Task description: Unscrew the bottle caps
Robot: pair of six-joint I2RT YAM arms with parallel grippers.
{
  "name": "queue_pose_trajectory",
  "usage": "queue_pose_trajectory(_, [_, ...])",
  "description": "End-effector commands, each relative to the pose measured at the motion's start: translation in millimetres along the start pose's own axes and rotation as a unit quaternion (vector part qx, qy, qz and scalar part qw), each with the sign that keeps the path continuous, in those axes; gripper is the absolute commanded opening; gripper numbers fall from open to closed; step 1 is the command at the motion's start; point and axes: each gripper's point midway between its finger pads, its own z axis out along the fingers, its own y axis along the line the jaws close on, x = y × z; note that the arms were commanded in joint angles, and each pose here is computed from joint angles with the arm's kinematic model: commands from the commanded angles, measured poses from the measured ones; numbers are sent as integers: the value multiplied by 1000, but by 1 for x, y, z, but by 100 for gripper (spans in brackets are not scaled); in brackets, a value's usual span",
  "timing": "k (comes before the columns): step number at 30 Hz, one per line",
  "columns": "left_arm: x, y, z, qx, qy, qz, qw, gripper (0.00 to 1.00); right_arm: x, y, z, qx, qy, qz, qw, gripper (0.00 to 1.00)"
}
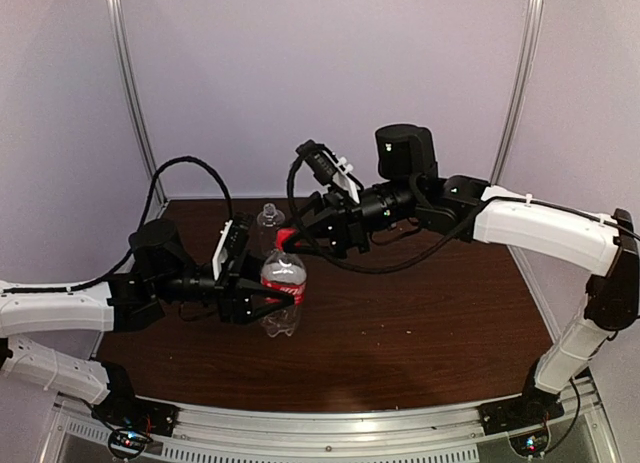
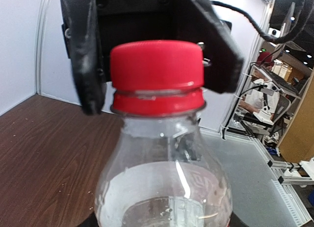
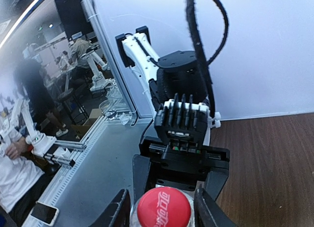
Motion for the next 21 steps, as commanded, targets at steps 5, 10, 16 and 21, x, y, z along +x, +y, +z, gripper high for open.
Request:
queue_pose_trajectory(5, [-11,40,-4,-117,-8,21,993,28,-10,-16,-15,105,-15,50,993,76])
queue_pose_trajectory(10, [-11,52,-6,-151,-8,14,988,28,-20,-33,-27,180,-33,87,979,85])
queue_pose_trajectory(16, [-12,58,-9,-172,-7,11,985,28,-25,-65,-43,292,-61,131,945,88])
queue_pose_trajectory(21, [-13,61,-11,-182,-9,9,983,27,-19,-70,-35,297,-59,154,941,88])
